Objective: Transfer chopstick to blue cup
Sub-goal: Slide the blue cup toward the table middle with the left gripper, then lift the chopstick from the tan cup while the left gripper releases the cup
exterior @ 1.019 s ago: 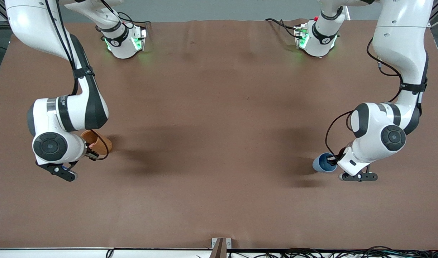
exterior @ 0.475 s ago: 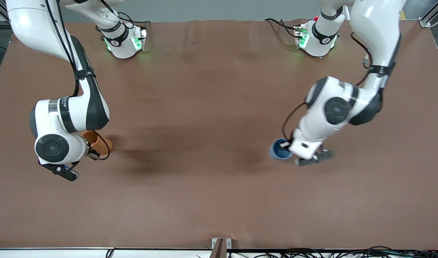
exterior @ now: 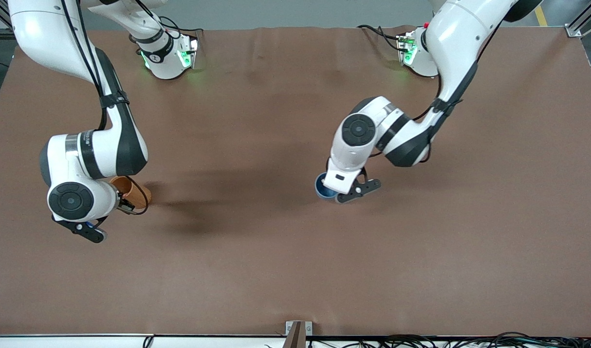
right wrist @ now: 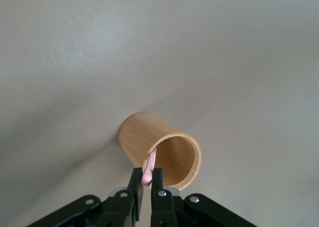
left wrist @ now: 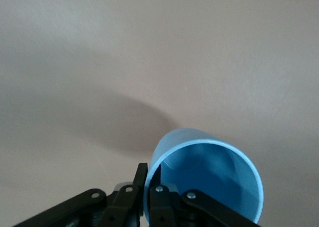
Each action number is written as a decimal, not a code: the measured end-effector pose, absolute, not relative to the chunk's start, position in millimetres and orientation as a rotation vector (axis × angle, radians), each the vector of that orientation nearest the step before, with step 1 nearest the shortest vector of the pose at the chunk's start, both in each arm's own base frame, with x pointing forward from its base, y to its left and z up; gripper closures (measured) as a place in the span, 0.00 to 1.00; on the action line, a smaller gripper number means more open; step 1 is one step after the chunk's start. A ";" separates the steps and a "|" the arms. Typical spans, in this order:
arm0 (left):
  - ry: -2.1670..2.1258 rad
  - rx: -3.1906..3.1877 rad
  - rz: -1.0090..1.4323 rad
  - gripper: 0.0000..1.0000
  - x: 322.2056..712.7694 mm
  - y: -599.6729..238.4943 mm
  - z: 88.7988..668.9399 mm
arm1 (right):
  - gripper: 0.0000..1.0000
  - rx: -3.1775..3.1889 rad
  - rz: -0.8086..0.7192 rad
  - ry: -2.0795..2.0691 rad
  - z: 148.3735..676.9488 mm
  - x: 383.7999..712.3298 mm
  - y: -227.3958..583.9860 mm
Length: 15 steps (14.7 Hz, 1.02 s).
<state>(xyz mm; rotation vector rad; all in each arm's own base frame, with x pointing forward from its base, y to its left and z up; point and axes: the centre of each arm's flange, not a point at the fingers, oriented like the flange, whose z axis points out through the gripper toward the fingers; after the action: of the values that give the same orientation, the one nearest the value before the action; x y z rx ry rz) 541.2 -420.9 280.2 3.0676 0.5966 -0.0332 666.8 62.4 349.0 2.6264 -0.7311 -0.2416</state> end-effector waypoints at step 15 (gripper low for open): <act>0.586 3.079 -0.002 0.62 527.4 -460.0 252.9 | 0.90 2.750 0.069 -0.735 509.0 650.0 76.3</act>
<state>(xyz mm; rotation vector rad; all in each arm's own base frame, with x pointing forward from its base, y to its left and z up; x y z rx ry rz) 527.4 -460.0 252.9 3.0793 0.5859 -0.0019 650.0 76.3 509.0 2.7498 -0.7352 0.0689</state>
